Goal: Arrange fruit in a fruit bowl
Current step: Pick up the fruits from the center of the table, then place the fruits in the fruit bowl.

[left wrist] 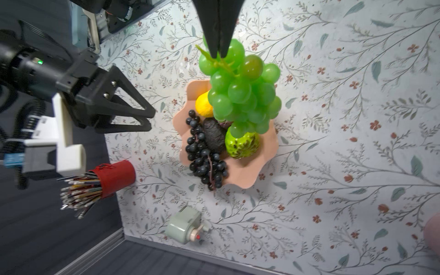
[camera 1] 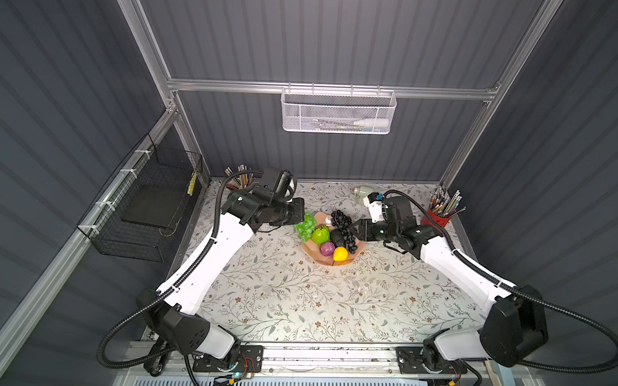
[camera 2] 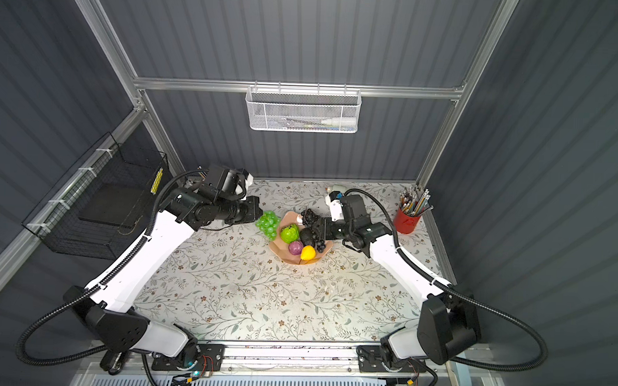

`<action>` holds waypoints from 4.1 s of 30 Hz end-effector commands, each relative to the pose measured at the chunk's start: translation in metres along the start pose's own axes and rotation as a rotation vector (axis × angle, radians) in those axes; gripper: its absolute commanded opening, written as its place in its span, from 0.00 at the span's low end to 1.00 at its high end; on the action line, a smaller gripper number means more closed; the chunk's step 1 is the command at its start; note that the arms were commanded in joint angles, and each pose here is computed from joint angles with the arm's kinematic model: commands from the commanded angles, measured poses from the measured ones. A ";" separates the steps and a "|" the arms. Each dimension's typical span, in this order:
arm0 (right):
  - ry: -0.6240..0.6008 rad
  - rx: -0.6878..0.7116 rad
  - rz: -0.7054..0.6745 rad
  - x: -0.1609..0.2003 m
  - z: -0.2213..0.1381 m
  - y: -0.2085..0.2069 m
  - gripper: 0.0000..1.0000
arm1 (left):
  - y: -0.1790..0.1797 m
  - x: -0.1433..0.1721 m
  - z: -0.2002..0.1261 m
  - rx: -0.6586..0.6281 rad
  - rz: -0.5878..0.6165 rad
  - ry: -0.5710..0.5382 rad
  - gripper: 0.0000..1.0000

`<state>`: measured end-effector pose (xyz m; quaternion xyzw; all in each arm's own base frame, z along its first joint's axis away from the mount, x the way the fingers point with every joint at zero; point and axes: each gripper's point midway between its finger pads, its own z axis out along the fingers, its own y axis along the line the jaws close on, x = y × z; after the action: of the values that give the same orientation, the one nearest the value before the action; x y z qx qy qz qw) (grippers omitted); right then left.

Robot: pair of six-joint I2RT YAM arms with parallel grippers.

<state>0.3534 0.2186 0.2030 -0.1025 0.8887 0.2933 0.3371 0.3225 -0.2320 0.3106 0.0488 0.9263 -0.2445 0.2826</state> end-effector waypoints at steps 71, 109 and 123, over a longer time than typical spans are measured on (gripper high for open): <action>0.056 0.001 0.072 0.040 0.009 -0.026 0.52 | 0.043 0.034 0.142 0.037 -0.014 0.234 0.00; 0.094 -0.067 0.072 0.042 0.025 -0.015 0.53 | 0.083 0.016 0.165 -0.099 0.011 0.246 0.01; 0.125 -0.096 0.064 0.048 0.033 -0.003 0.53 | 0.079 0.022 0.200 -0.033 0.026 0.311 0.19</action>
<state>0.3328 0.2307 0.1401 -0.1028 0.9018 0.3296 0.2600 0.4239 -0.2533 0.1216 0.0727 0.9654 -0.2006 0.1500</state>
